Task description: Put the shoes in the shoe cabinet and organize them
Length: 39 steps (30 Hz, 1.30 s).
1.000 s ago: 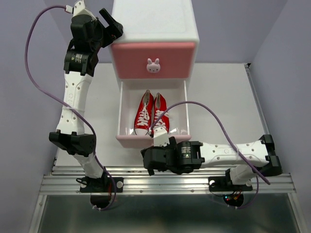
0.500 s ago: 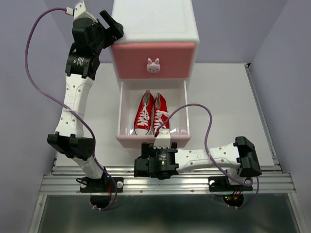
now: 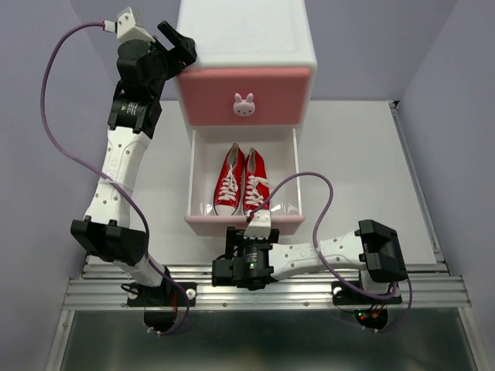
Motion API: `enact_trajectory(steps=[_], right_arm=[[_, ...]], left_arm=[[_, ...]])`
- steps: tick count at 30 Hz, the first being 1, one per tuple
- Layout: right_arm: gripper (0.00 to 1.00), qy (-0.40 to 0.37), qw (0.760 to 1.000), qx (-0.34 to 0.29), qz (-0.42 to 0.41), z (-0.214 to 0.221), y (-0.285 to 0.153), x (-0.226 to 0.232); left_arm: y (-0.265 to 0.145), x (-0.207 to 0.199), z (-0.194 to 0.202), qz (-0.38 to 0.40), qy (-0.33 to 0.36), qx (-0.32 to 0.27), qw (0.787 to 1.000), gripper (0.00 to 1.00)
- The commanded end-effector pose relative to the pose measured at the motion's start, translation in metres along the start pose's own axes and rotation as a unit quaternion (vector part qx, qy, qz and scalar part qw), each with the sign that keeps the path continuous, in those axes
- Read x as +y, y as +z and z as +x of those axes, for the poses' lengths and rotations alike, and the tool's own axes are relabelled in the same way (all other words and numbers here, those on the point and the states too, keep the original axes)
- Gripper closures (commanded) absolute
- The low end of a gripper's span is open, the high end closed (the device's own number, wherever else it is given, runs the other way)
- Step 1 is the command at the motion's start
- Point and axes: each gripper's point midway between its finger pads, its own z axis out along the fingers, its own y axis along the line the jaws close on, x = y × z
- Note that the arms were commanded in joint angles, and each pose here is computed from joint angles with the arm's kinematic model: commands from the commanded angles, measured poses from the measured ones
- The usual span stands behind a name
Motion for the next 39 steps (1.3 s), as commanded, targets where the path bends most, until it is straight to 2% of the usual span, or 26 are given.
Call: enact_trajectory(steps=[1,6,11,12,14,21,26,30,39], right_arm=[[0.08,0.027,0.997,-0.065,-0.019,-0.028,0.005,0.009],[0.11,0.036,0.996,-0.076,-0.036,-0.036,0.011,0.022],[0.34,0.033,0.995,-0.085,-0.029,-0.039,0.015,0.019],[0.44,0.03,0.995,-0.09,-0.03,-0.042,0.014,0.019],[0.57,0.032,0.995,-0.093,-0.031,-0.046,0.012,0.019],[0.79,0.027,0.993,-0.101,-0.047,-0.065,0.002,0.027],[0.89,0.011,0.992,-0.113,-0.061,-0.088,-0.01,0.037],[0.9,0.025,0.99,-0.123,-0.067,-0.101,-0.017,0.034],[0.89,0.056,0.988,-0.14,-0.035,-0.136,0.011,0.014]], left_arm=[[-0.004,0.029,0.043,-0.038,0.049,0.066,0.996,0.01],[-0.002,0.03,0.04,-0.039,0.055,0.064,0.996,0.01],[-0.002,0.031,0.045,-0.042,0.053,0.07,0.995,0.01],[-0.002,0.033,0.047,-0.043,0.053,0.071,0.995,0.01],[-0.002,0.033,0.048,-0.044,0.051,0.073,0.995,0.01],[0.002,0.032,0.047,-0.043,0.054,0.076,0.995,0.01],[0.004,0.034,0.052,-0.047,0.053,0.084,0.994,0.01],[0.004,0.031,0.052,-0.041,0.051,0.087,0.994,0.01],[0.004,0.03,0.055,-0.039,0.05,0.097,0.993,0.01]])
